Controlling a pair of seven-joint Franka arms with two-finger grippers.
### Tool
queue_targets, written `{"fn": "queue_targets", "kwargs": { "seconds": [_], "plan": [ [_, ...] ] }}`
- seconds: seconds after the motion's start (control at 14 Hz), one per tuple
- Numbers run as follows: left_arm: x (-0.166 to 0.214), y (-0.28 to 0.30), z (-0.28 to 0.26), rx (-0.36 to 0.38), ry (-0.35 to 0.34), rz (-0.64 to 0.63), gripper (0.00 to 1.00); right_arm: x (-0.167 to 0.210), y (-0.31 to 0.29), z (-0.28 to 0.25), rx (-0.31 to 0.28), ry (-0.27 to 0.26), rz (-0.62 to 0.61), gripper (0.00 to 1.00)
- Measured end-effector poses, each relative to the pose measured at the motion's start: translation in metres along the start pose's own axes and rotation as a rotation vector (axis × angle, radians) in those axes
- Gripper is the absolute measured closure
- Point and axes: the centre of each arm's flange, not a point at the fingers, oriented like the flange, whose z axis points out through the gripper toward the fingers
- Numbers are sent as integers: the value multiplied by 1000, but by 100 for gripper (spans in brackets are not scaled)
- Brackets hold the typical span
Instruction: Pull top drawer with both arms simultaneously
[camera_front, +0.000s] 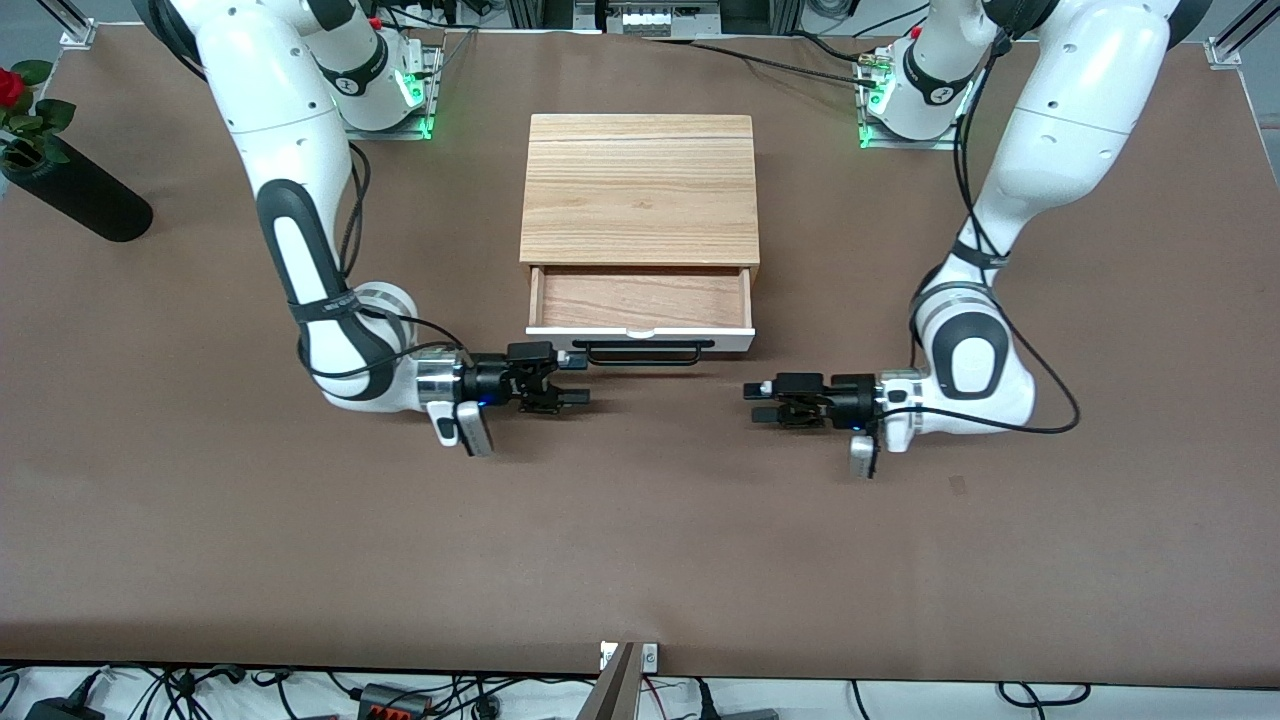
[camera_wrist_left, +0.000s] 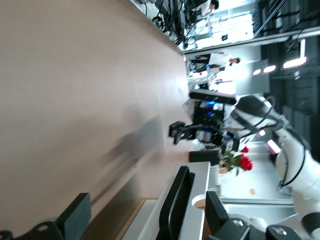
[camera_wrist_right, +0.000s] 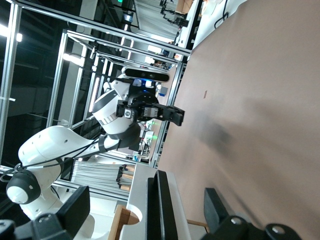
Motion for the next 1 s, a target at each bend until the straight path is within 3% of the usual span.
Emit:
{"fn": "queue_targets", "kwargs": {
  "seconds": [0.14, 0.29, 0.64, 1.0],
  "plan": [
    [12, 17, -21, 61, -28, 17, 0, 9, -11, -21, -75, -67, 24, 0],
    [23, 36, -44, 134, -55, 30, 0, 19, -27, -45, -188, -163, 37, 0],
    [38, 95, -99, 420, -181, 65, 0, 57, -74, -110, -527, -367, -41, 0],
    [30, 149, -158, 678, -313, -1, 0, 69, -111, -183, -853, -555, -140, 0]
  ]
}}
